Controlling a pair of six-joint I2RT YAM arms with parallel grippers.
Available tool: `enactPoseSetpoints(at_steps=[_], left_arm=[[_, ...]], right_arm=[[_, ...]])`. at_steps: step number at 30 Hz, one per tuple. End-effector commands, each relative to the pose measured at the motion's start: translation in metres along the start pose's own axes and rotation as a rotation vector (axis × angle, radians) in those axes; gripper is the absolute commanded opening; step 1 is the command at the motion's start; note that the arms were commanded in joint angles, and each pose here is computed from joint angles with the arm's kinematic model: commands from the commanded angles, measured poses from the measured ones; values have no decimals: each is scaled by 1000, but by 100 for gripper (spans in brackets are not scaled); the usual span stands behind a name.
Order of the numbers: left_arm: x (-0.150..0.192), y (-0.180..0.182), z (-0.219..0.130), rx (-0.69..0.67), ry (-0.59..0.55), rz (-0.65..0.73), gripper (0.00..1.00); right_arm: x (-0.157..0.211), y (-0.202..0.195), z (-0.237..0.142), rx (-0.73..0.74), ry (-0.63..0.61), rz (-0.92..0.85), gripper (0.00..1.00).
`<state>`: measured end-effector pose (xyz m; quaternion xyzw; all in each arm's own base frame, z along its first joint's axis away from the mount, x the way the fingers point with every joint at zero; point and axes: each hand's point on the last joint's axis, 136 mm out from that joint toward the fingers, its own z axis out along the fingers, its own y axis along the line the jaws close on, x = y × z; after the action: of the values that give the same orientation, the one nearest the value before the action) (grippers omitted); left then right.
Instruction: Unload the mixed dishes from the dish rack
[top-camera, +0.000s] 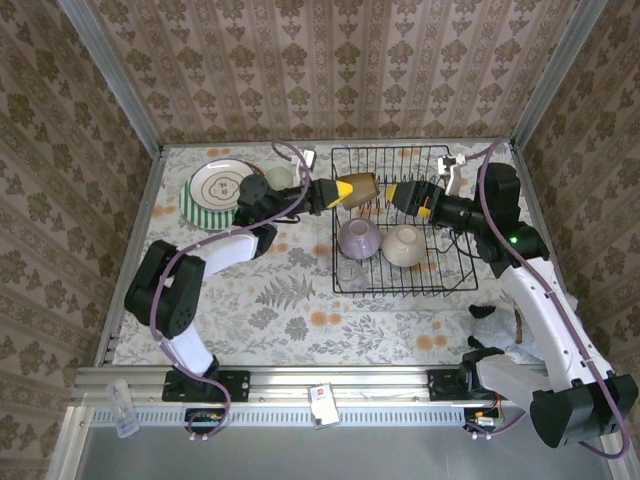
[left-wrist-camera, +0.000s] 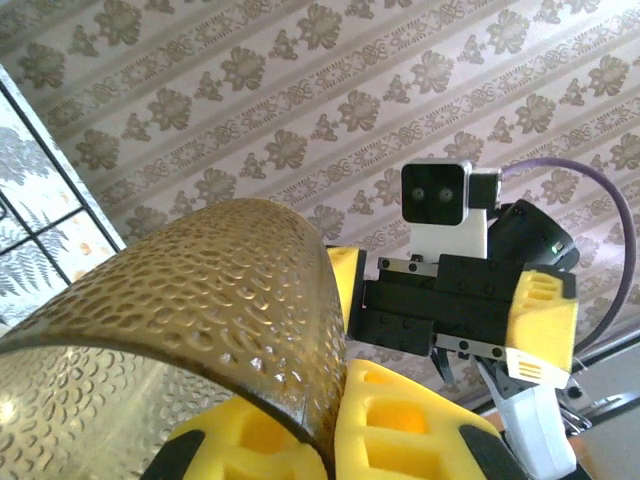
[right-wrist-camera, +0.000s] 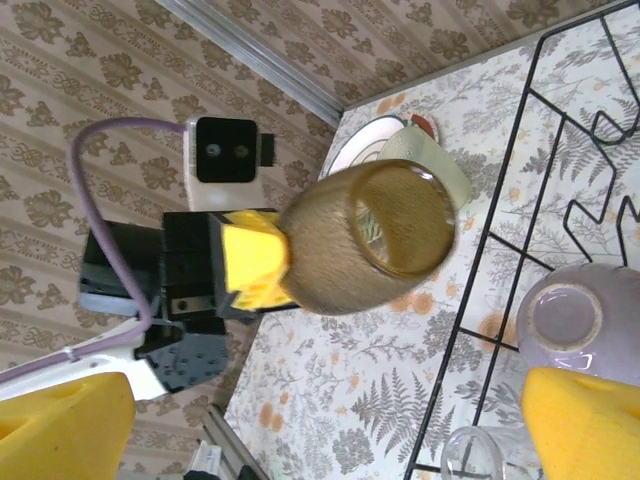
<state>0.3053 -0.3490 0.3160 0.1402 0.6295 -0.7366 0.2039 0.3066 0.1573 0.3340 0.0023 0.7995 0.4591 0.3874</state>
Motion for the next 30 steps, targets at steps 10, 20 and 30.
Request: enactPoseSetpoints(at_steps=[10, 20, 30], left_arm=[[-5, -3, -64, -535, 11, 280, 0], [2, 20, -153, -1140, 189, 395, 0], [5, 73, -190, -1420, 421, 304, 0]], right_arm=[[20, -6, 14, 36, 69, -67, 100], [38, -9, 41, 65, 160, -132, 100], [56, -30, 57, 202, 208, -173, 100]])
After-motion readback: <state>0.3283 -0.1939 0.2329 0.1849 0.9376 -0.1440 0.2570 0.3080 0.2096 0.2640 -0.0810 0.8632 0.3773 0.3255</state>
